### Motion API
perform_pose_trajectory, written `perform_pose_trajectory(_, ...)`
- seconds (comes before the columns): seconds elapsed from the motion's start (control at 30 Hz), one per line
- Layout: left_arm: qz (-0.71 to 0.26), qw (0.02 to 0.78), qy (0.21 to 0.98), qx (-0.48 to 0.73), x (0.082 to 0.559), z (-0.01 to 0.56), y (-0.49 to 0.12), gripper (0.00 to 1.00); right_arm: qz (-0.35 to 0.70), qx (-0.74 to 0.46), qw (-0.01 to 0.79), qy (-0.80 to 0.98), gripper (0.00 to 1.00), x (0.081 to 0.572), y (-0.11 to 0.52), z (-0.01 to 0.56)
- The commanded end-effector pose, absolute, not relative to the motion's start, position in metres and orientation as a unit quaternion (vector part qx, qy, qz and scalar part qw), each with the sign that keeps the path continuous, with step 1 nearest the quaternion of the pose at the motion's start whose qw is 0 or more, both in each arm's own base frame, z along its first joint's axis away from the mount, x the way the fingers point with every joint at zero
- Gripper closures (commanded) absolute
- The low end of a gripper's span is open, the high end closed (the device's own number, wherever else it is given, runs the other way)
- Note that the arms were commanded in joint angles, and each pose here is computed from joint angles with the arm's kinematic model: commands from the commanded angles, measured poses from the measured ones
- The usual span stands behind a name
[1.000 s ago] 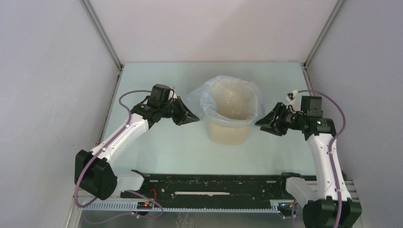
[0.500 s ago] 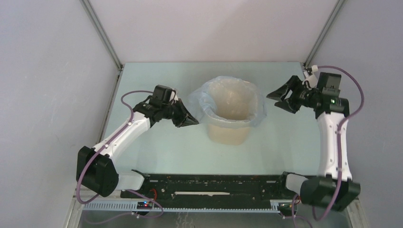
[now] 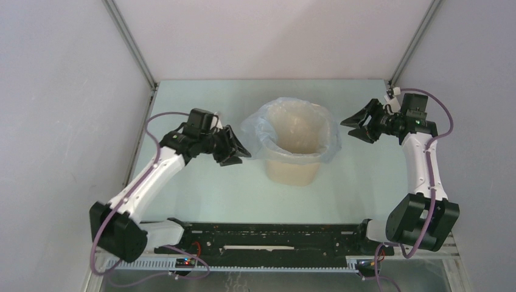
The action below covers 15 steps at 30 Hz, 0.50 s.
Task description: Put the trash bags into the trash bin
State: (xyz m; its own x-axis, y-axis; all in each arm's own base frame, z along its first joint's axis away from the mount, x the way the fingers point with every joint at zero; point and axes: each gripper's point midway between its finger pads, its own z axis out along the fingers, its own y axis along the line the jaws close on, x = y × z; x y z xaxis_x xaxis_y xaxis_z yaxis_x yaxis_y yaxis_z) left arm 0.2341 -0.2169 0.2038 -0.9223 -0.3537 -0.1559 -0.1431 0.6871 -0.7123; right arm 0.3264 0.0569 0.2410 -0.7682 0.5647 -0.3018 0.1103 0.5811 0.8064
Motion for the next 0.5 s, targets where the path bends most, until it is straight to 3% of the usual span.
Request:
perform_pose_trajectory(0.0,-0.391,0.2,0.89,-0.123,0.216,0.236,-0.189,0.36,0.435,0.163,0.283,0.839,0.33,0.325,0.062,0.24)
perform_pose_trajectory(0.13,-0.426,0.257,0.858,-0.128,0.227,0.256,-0.183,0.14,0.437,0.165,0.274,0.84,0.33,0.32,0.064,0.23)
perform_pose_trajectory(0.2,-0.437,0.262,0.847,-0.15,0.241,0.257,-0.183,0.08,0.445,0.165,0.269,0.838,0.32,0.318,0.067,0.227)
perform_pose_trajectory(0.47,-0.451,0.215,0.834,-0.235,0.3,0.216,-0.181,0.08,0.455,0.141,0.252,0.842,0.32,0.315,0.083,0.22)
